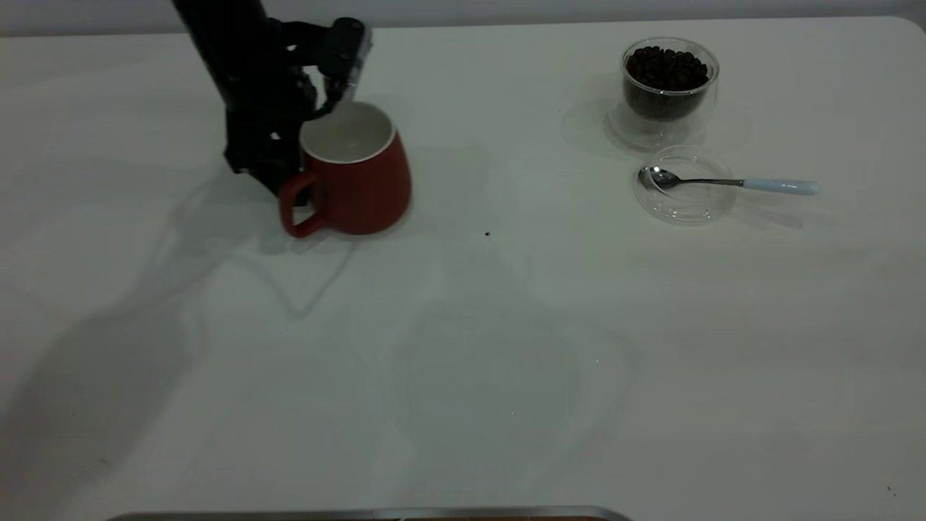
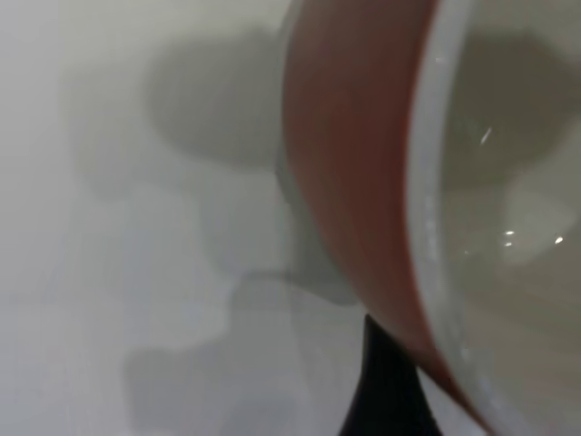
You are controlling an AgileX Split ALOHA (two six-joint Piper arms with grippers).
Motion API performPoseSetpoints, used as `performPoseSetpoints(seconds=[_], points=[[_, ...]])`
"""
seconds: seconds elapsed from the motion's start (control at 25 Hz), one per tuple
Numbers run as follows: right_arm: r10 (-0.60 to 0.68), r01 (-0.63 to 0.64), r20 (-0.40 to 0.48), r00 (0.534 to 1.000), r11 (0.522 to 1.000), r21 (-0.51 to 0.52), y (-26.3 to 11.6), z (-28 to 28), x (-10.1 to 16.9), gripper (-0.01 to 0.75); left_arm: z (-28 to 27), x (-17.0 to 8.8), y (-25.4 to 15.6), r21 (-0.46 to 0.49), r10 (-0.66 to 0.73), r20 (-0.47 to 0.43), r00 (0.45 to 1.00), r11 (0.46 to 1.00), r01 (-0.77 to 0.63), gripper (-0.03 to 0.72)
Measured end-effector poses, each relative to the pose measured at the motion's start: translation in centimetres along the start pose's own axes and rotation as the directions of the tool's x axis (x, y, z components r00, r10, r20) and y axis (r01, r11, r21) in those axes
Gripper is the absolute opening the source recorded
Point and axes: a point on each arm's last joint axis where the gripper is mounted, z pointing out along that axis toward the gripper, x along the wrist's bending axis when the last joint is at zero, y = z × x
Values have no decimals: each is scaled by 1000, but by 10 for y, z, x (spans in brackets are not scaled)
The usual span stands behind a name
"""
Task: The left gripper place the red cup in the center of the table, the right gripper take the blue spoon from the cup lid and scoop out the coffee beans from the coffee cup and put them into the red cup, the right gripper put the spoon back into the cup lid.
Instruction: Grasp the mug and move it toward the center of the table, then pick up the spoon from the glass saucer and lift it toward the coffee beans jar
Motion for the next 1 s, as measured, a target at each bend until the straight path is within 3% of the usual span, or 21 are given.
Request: performPoseSetpoints(seconds=[0.36, 0.48, 0.6, 0.76, 0.88, 1.0], points=[[0, 0, 0, 1000, 1000, 0, 0, 0, 0, 494, 4, -1, 33, -15, -10, -68, 998, 1000, 9, 587], [0, 0, 0, 1000, 1000, 0, 0, 0, 0, 494, 2, -5, 29, 11, -41, -25, 999, 999, 42, 587], [0, 0, 0, 1000, 1000, 0, 0, 0, 0, 494, -15, -9, 20, 112, -44, 32, 999, 993, 40, 587], [0, 0, 0, 1000, 1000, 0, 0, 0, 0, 494, -70, -10, 11, 233, -107, 4, 994, 967, 104, 587], [0, 0, 0, 1000, 1000, 0, 0, 0, 0, 494, -126, -12, 13, 217, -173, -83, 981, 958, 187, 587], [0, 0, 0, 1000, 1000, 0, 0, 0, 0, 494, -193, -25, 22, 140, -224, -173, 959, 958, 249, 587]])
